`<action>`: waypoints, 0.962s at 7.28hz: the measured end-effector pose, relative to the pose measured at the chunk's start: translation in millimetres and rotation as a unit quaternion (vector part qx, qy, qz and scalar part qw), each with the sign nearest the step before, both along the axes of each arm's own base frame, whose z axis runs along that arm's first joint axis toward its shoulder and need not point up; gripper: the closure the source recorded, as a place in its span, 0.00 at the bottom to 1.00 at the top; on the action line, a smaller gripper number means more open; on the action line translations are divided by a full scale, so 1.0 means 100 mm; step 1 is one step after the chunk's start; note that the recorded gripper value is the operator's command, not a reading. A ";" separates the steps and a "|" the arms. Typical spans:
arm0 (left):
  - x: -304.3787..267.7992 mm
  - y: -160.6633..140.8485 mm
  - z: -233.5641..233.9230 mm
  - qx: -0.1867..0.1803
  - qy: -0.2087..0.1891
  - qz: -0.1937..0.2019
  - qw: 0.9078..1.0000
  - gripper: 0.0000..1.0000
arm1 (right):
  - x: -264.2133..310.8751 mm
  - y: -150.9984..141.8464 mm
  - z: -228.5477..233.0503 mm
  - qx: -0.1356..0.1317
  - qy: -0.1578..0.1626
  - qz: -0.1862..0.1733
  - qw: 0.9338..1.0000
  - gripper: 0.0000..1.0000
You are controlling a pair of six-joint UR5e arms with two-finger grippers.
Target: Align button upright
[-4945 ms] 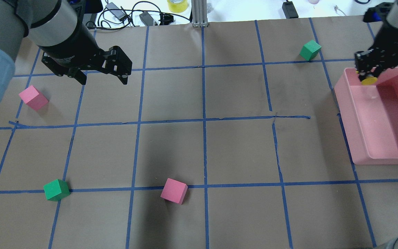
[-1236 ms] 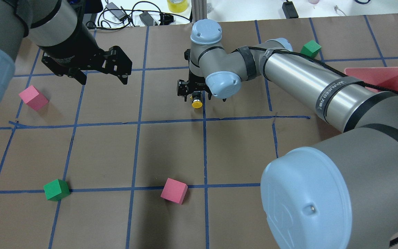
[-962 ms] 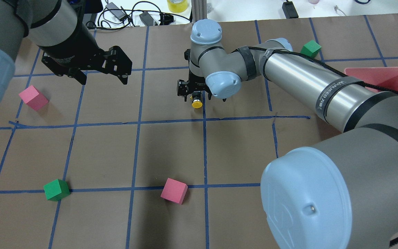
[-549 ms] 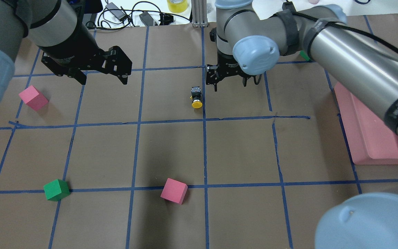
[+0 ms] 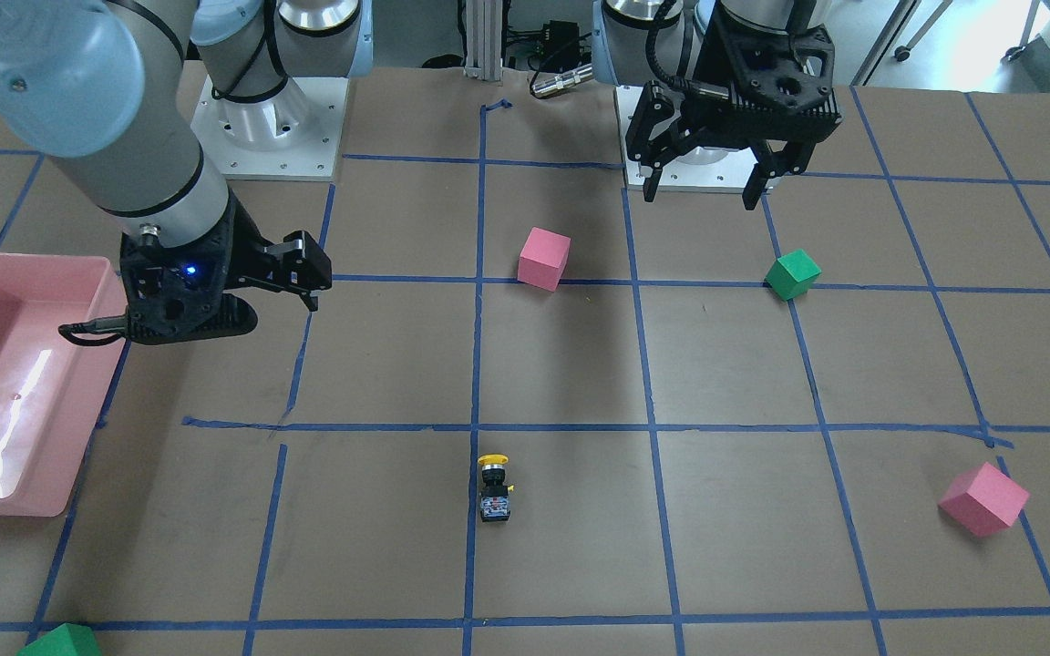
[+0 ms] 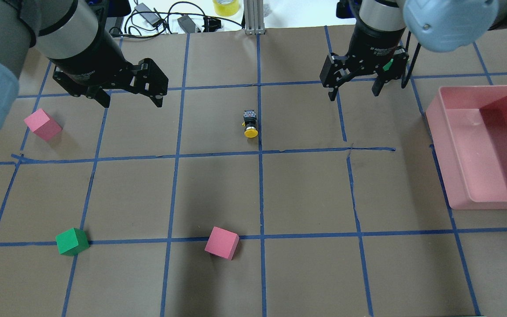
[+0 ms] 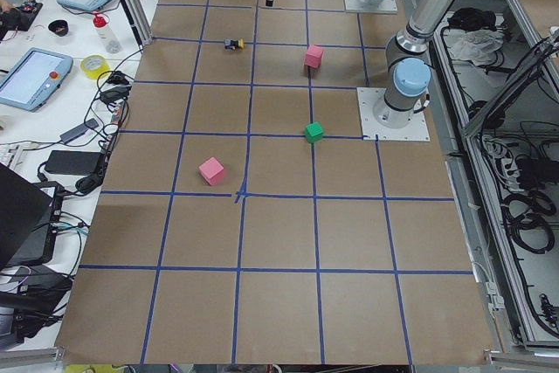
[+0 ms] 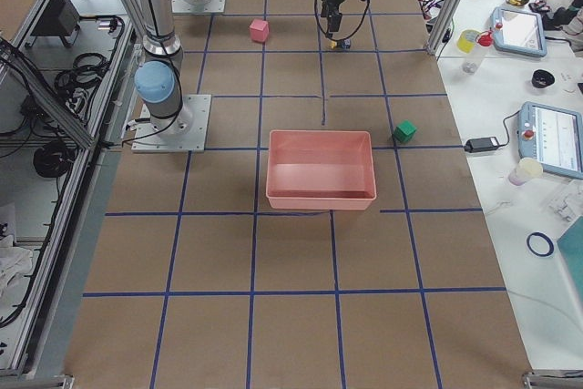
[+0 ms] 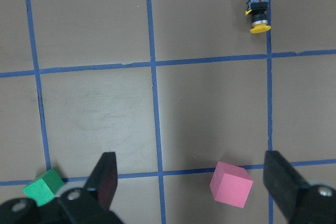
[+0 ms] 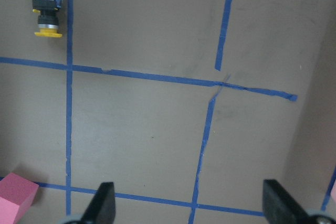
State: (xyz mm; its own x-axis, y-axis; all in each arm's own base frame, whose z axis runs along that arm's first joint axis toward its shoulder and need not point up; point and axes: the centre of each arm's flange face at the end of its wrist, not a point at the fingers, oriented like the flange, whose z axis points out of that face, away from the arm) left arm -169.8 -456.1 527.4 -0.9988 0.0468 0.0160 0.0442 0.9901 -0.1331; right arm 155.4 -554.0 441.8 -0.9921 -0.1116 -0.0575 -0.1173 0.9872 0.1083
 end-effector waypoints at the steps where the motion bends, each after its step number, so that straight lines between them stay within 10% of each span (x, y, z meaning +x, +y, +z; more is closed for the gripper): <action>1: 0.00 0.00 0.00 0.000 0.000 0.000 1.000 0.00 | -0.14 0.02 0.05 0.007 0.007 -0.009 1.000 0.00; 7: 0.00 0.00 0.00 0.000 -0.001 0.000 1.000 0.00 | -0.29 0.28 0.49 -0.025 0.017 -0.020 0.999 0.00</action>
